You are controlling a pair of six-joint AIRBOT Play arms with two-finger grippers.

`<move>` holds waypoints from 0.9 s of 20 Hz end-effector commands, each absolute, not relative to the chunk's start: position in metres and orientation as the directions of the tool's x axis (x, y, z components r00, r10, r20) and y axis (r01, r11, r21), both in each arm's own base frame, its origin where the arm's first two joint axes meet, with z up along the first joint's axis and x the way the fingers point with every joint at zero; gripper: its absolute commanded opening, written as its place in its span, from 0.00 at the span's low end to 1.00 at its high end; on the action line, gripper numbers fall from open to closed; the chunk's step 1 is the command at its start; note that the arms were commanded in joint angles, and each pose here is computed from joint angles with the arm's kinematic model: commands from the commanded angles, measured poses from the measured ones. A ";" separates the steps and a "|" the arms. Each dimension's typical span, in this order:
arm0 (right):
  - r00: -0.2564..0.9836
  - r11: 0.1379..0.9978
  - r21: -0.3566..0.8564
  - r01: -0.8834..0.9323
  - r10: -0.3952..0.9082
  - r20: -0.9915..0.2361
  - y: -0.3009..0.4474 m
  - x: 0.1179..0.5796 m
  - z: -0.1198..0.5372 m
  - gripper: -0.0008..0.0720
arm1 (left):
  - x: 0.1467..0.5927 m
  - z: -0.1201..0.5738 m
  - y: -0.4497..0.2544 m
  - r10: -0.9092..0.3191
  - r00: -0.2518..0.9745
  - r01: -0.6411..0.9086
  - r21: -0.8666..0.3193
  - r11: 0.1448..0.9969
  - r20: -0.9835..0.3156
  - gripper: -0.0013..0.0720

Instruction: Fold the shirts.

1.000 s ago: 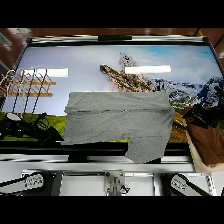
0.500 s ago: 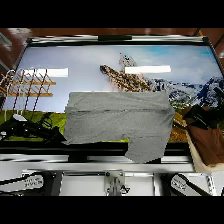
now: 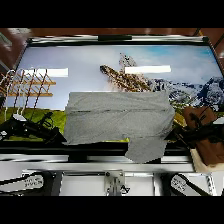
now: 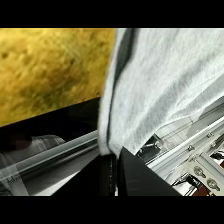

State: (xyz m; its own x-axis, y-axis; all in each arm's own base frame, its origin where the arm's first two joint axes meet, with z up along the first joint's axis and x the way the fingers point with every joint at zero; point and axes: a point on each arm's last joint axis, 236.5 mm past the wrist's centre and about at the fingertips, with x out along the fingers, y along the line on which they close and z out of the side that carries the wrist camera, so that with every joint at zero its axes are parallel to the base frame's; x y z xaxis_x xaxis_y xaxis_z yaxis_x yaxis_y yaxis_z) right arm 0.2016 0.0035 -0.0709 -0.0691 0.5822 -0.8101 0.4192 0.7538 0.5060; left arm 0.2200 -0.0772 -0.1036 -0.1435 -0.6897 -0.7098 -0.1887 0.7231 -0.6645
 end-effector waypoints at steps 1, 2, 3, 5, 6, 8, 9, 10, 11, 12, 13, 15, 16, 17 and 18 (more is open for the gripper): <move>-0.088 0.772 0.465 0.434 0.550 -0.831 0.003 0.185 -0.097 0.75 | 0.218 -0.101 -0.079 -0.696 -0.154 -0.186 -0.671 0.718 -0.702 0.06; -0.069 0.761 0.475 0.441 0.556 -0.828 0.006 0.187 -0.100 0.75 | 0.218 -0.101 -0.079 -0.696 -0.154 -0.186 -0.671 0.718 -0.702 0.06; -0.050 0.755 0.484 0.443 0.560 -0.827 0.008 0.190 -0.103 0.75 | 0.218 -0.101 -0.079 -0.696 -0.154 -0.187 -0.671 0.717 -0.701 0.06; -0.031 0.760 0.481 0.437 0.547 -0.837 0.005 0.194 -0.106 0.75 | 0.218 -0.101 -0.079 -0.696 -0.154 -0.191 -0.670 0.717 -0.701 0.06; -0.019 0.761 0.479 0.438 0.540 -0.841 0.004 0.197 -0.107 0.75 | 0.218 -0.101 -0.079 -0.696 -0.154 -0.194 -0.669 0.717 -0.701 0.06; 0.001 0.757 0.482 0.442 0.537 -0.844 0.003 0.202 -0.108 0.75 | 0.218 -0.101 -0.079 -0.696 -0.154 -0.194 -0.669 0.717 -0.701 0.06; -0.003 0.755 0.482 0.445 0.539 -0.842 0.003 0.201 -0.110 0.75 | 0.218 -0.101 -0.079 -0.696 -0.154 -0.194 -0.669 0.717 -0.701 0.06; -0.010 0.750 0.483 0.452 0.546 -0.838 0.005 0.199 -0.112 0.75 | 0.217 -0.101 -0.079 -0.697 -0.157 -0.194 -0.671 0.716 -0.699 0.06; -0.012 0.738 0.490 0.463 0.558 -0.829 0.008 0.198 -0.115 0.75 | 0.216 -0.100 -0.079 -0.699 -0.160 -0.194 -0.672 0.715 -0.697 0.06; -0.005 0.723 0.507 0.470 0.576 -0.817 0.014 0.197 -0.118 0.75 | 0.216 -0.100 -0.080 -0.700 -0.161 -0.194 -0.673 0.714 -0.696 0.06; 0.003 0.709 0.522 0.474 0.591 -0.806 0.019 0.197 -0.121 0.73 | 0.216 -0.100 -0.080 -0.700 -0.161 -0.194 -0.673 0.714 -0.696 0.06; 0.001 0.709 0.522 0.474 0.592 -0.806 0.020 0.195 -0.122 0.52 | 0.216 -0.100 -0.079 -0.699 -0.159 -0.194 -0.672 0.715 -0.697 0.06; 0.002 0.710 0.526 0.468 0.594 -0.804 0.020 0.196 -0.122 0.51 | 0.217 -0.100 -0.079 -0.699 -0.159 -0.194 -0.672 0.715 -0.698 0.06; -0.002 0.710 0.529 0.465 0.598 -0.801 0.021 0.195 -0.121 0.35 | 0.217 -0.100 -0.079 -0.699 -0.159 -0.194 -0.672 0.715 -0.698 0.06; -0.008 0.710 0.539 0.453 0.608 -0.794 0.023 0.193 -0.119 0.18 | 0.217 -0.100 -0.079 -0.699 -0.159 -0.193 -0.672 0.715 -0.698 0.06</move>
State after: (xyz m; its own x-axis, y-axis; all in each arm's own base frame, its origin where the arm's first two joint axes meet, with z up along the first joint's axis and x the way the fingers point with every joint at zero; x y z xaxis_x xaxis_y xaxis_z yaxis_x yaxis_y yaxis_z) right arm 0.1937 0.0198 -0.1195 -0.0095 0.5955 -0.8033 0.4662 0.7133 0.5233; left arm 0.2163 -0.0794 -0.1006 -0.1591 -0.6991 -0.6971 -0.1943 0.7144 -0.6722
